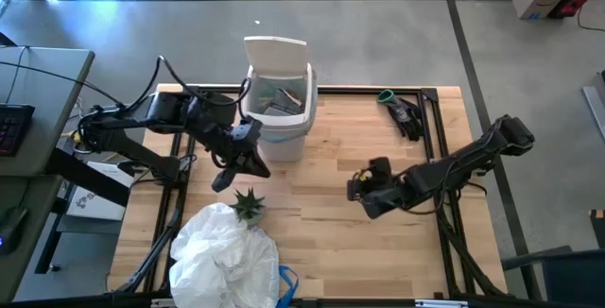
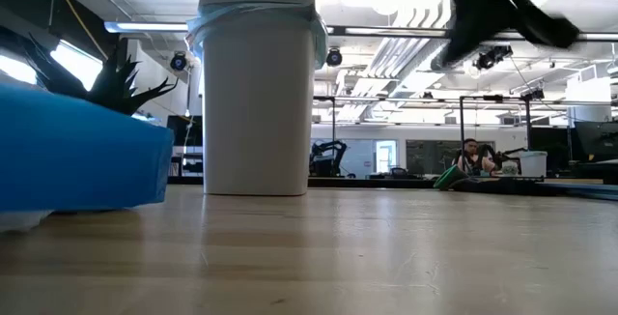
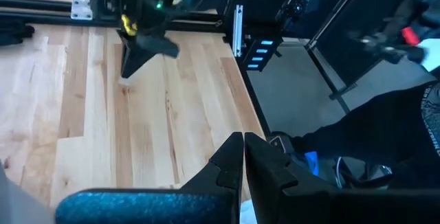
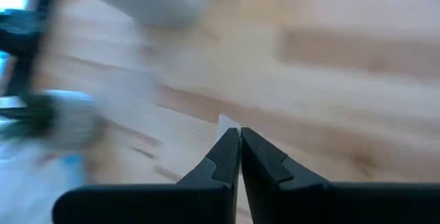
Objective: Place trash/remove bag and relplace
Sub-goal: Put the transparent plastic into the trash bin
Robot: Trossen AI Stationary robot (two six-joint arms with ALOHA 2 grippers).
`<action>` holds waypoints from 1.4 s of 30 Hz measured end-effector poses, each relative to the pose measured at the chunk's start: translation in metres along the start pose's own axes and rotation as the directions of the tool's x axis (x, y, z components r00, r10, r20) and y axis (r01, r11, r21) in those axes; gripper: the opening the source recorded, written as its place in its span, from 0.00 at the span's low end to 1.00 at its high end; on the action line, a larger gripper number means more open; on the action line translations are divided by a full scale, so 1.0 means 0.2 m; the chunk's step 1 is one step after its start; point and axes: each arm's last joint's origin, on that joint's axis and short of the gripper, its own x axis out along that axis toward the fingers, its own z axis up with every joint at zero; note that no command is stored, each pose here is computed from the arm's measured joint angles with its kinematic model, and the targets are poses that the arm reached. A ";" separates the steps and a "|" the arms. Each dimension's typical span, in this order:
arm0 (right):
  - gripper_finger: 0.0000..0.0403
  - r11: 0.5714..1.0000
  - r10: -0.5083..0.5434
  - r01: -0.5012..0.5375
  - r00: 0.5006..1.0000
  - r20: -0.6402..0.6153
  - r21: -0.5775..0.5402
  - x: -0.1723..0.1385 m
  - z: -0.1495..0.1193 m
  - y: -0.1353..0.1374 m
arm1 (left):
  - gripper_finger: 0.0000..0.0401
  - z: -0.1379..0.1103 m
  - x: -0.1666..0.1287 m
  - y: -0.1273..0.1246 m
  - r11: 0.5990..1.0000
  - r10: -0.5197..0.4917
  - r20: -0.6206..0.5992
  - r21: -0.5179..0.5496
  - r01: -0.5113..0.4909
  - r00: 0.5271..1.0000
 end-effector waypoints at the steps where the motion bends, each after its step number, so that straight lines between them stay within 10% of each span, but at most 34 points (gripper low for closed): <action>1: 0.00 0.999 0.031 -0.030 0.999 0.023 -0.039 -0.03 0.03 0.05 | 0.00 0.00 -0.01 0.00 1.000 0.002 0.004 -0.001 -0.002 1.000; 19: 0.00 0.836 0.521 -0.375 0.774 0.361 -0.402 -0.42 0.90 0.57 | 0.00 -0.04 -0.04 0.02 0.999 0.033 -0.068 -0.033 -0.035 0.997; 42: 0.05 0.808 0.419 -0.290 0.895 0.153 -0.512 0.03 1.26 0.86 | 0.00 -0.08 -0.24 -0.03 0.990 0.130 0.017 -0.063 -0.128 0.991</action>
